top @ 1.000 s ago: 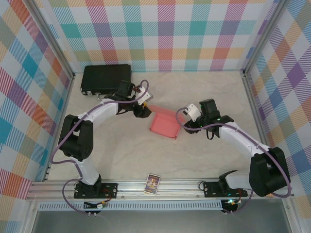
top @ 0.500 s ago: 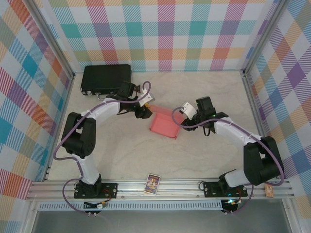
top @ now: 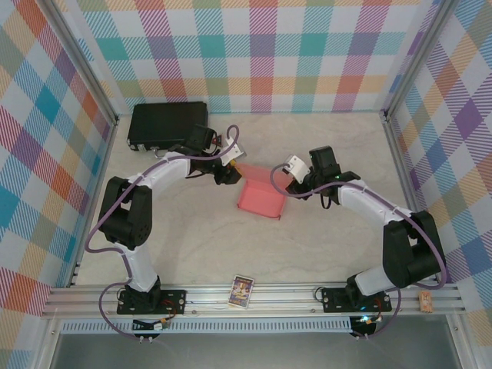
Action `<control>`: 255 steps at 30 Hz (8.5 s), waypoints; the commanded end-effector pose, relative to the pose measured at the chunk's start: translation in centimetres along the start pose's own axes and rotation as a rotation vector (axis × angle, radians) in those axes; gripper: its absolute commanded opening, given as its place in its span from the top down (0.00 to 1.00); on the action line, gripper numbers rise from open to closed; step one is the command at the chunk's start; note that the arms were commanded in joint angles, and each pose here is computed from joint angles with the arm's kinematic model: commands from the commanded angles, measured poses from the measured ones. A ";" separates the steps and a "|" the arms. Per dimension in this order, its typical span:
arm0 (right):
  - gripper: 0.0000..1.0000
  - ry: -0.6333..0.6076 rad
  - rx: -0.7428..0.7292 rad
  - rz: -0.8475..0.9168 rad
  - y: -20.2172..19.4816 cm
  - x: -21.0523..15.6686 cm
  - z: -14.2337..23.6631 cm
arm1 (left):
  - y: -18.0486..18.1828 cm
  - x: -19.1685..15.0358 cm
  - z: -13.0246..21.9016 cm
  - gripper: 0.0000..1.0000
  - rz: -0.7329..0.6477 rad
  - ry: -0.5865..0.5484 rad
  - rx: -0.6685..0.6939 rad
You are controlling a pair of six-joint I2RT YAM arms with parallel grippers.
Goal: Fold the paper box
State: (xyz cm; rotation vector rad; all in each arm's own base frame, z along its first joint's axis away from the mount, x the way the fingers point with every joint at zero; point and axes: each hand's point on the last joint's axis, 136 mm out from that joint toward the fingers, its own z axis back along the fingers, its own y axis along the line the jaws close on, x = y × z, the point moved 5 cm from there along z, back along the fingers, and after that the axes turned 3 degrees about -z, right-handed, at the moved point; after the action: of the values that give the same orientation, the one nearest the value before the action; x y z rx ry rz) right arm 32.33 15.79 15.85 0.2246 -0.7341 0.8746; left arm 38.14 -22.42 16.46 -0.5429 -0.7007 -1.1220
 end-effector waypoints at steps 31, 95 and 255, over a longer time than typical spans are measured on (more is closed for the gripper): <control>0.84 0.046 0.012 -0.086 -0.3 0.6 -0.3 | -2.4 1.3 -0.4 0.90 0.112 -0.003 0.052; 0.94 0.117 0.037 -0.147 0.9 -0.9 1.1 | -3.8 1.7 -0.1 0.95 0.123 0.024 0.077; 0.99 -0.038 -0.551 -0.814 3.9 -3.7 0.1 | -9.7 0.8 -5.1 1.00 0.797 -0.145 0.144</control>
State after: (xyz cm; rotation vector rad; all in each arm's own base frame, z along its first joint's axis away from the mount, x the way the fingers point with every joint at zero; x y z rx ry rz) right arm 28.53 15.77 13.51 0.0152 -0.8201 -0.1170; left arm 31.95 -28.80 15.20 -0.6643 -0.6574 -0.2555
